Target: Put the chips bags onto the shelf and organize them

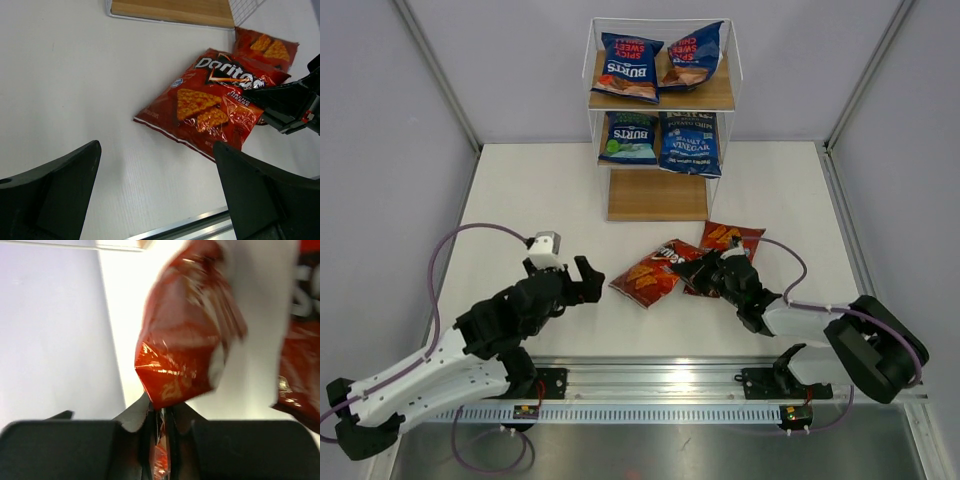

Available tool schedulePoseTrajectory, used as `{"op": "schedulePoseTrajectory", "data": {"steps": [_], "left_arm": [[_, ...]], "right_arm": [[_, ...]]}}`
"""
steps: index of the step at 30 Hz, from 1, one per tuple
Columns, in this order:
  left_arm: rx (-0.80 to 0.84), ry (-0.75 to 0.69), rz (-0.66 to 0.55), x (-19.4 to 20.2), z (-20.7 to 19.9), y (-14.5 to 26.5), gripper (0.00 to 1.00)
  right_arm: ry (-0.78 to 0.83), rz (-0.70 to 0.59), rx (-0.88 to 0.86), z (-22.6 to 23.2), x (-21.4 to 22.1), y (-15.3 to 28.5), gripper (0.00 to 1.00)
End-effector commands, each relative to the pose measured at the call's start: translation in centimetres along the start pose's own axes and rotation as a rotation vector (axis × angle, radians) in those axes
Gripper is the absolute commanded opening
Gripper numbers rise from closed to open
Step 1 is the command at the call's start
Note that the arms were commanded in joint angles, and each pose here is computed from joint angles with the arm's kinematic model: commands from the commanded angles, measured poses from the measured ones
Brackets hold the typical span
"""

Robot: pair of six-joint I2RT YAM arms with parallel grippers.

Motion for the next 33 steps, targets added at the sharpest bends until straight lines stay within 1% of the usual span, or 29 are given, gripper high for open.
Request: {"op": "schedulePoseTrajectory", "data": {"steps": [1, 2, 4, 5, 7, 8, 10, 11, 12, 13, 14, 15, 16, 17, 19, 20, 21, 23, 24, 26, 28, 30, 33], "left_arm": [[0.062, 0.143, -0.119, -1.2, -0.2, 0.6, 0.99], [0.069, 0.158, -0.131, -1.2, -0.1, 0.8, 0.99], [0.094, 0.205, -0.16, -1.4, 0.2, 1.3, 0.99], [0.094, 0.219, -0.162, -1.2, 0.5, 1.3, 0.99], [0.139, 0.29, -0.174, -1.2, 0.4, 1.6, 0.99], [0.15, 0.305, -0.161, -0.3, 0.6, 1.2, 0.99], [0.261, 0.413, -0.168, -0.4, -0.4, 1.5, 0.99], [0.269, 0.497, -0.144, 0.6, -0.3, 0.9, 0.99], [0.327, 0.565, -0.146, 0.4, -1.0, 1.1, 0.99], [0.358, 0.627, -0.145, 0.5, -1.2, 1.0, 0.99], [0.376, 0.692, -0.138, 0.7, -1.3, 0.9, 0.99], [0.416, 0.822, -0.124, 1.1, -1.7, 0.4, 0.99], [0.443, 0.882, -0.127, 1.1, -1.8, 0.2, 0.99], [0.468, 0.981, -0.121, 1.0, -2.1, 0.1, 0.99], [0.525, 1.099, -0.139, 1.2, -2.1, -0.6, 0.99], [0.537, 1.171, -0.126, 1.4, -2.2, -1.0, 0.99], [0.625, 1.237, -0.152, 0.4, -2.8, -0.5, 0.99], [0.622, 1.279, -0.148, 0.9, -3.0, -1.5, 0.99], [0.693, 1.31, -0.157, -0.1, -3.7, -0.9, 0.99], [0.751, 1.308, -0.165, -1.2, -4.9, -0.7, 0.99], [0.79, 1.315, -0.134, -2.0, -6.6, -0.9, 0.99], [0.799, 1.357, -0.096, -1.9, -7.4, -1.6, 0.99], [0.861, 1.424, -0.056, -2.4, -8.3, -1.6, 0.99]], "right_arm": [[0.039, -0.128, -0.145, 3.5, -1.7, 1.0, 0.14], [0.046, -0.139, -0.15, 3.8, -1.9, 1.2, 0.07], [0.056, -0.169, -0.178, 4.6, -2.4, 1.7, 0.07], [0.056, -0.174, -0.181, 4.7, -2.4, 1.9, 0.0], [0.071, -0.193, -0.212, 5.5, -2.7, 2.4, 0.0], [0.08, -0.2, -0.225, 5.9, -2.9, 2.5, 0.0], [0.127, -0.228, -0.249, 6.5, -3.2, 3.0, 0.0], [0.172, -0.243, -0.272, 6.7, -3.4, 3.3, 0.0], [0.199, -0.258, -0.289, 6.7, -3.4, 3.5, 0.0], [0.223, -0.294, -0.337, 7.3, -3.8, 3.9, 0.0], [0.243, -0.308, -0.338, 6.7, -3.7, 4.1, 0.0], [0.273, -0.339, -0.353, 6.7, -3.9, 4.4, 0.0], [0.289, -0.365, -0.389, 7.1, -4.1, 4.9, 0.0], [0.33, -0.385, -0.408, 7.2, -4.2, 5.3, 0.0], [0.365, -0.392, -0.444, 7.9, -4.2, 5.8, 0.0], [0.398, -0.404, -0.471, 8.4, -4.3, 6.3, 0.0], [0.416, -0.401, -0.493, 8.7, -4.3, 6.6, 0.0], [0.447, -0.413, -0.525, 9.2, -4.3, 7.3, 0.0], [0.46, -0.403, -0.541, 9.3, -4.2, 7.5, 0.0], [0.478, -0.413, -0.572, 9.6, -4.2, 7.9, 0.0], [0.478, -0.43, -0.596, 9.7, -4.2, 8.3, 0.0], [0.489, -0.416, -0.629, 9.5, -3.8, 8.7, 0.0], [0.513, -0.415, -0.674, 9.7, -3.6, 9.2, 0.0]]}}
Point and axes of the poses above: each gripper's point midway between its finger pads, its own y axis back along the fingers, its own z axis along the line the jaws close on, x = y × z, the point moved 8 cm from there along y, back along the fingers, and after that the axes turned 7 degrees about y, right-handed, at the moved point
